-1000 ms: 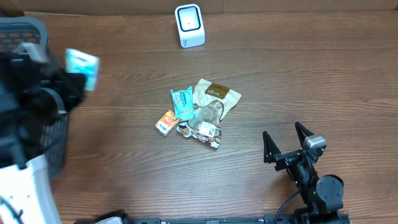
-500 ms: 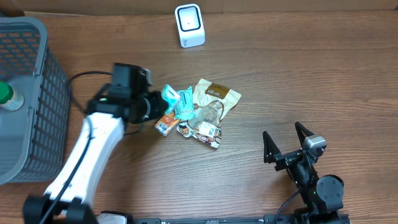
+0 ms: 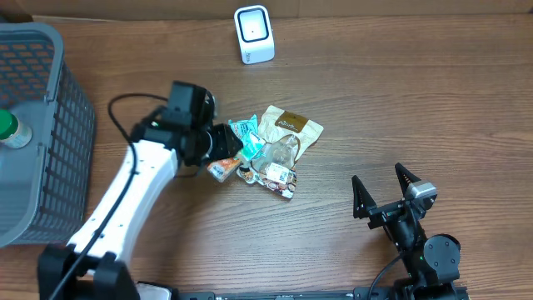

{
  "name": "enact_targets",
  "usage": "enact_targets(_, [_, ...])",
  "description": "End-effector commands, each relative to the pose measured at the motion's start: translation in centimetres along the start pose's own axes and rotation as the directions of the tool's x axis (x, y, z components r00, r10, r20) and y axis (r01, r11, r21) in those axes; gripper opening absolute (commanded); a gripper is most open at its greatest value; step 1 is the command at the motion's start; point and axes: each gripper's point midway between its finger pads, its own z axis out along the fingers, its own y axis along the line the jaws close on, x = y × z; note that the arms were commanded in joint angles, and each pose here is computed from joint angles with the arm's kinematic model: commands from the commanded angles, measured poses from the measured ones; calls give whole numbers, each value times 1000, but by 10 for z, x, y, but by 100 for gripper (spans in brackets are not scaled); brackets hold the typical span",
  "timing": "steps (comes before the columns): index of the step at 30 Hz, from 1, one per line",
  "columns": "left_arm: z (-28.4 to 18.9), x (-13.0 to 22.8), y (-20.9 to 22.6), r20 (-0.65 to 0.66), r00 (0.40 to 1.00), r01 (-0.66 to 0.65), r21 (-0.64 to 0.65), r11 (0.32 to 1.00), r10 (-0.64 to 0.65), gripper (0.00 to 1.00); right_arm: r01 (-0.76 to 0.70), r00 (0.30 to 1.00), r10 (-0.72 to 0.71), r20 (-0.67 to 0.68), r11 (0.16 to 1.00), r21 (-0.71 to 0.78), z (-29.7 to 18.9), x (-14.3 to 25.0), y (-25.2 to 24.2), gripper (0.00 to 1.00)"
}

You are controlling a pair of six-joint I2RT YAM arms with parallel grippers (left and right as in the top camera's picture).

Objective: Scan the item barcode
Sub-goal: 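Carry the Kleenex pack to the table centre pile and release it, then reach the left gripper into the basket and grasp the green-capped bottle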

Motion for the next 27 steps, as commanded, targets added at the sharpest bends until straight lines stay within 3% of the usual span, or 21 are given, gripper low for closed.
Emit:
enact_targets(1, [-86, -50, -25, 229, 972, -72, 55, 996, 58, 47, -3, 1000, 3, 5, 1000, -5, 0, 2, 0, 100])
enact_targets(7, [-206, -95, 20, 491, 870, 89, -57, 994, -50, 58, -3, 1000, 3, 5, 1000, -5, 0, 2, 0, 100])
enact_targets(11, [-282, -106, 94, 676, 721, 355, -171, 919, -153, 57, -3, 1000, 3, 5, 1000, -5, 0, 2, 0, 100])
enact_targets(14, [-312, -97, 145, 755, 603, 545, -153, 824, -258, 94, -3, 1000, 3, 5, 1000, -5, 0, 2, 0, 100])
enact_targets(16, [-322, -90, 177, 775, 558, 621, -154, 769, -296, 100, -3, 1000, 3, 4, 1000, -5, 0, 2, 0, 100])
enact_targets(20, [-324, -81, 229, 780, 521, 721, -183, 668, -348, 100, -3, 1000, 3, 4, 1000, -5, 0, 2, 0, 100])
enact_targets(27, [-304, -67, 311, 704, 606, 754, -361, 549, -370, 100, -3, 1000, 3, 5, 1000, -5, 0, 2, 0, 100])
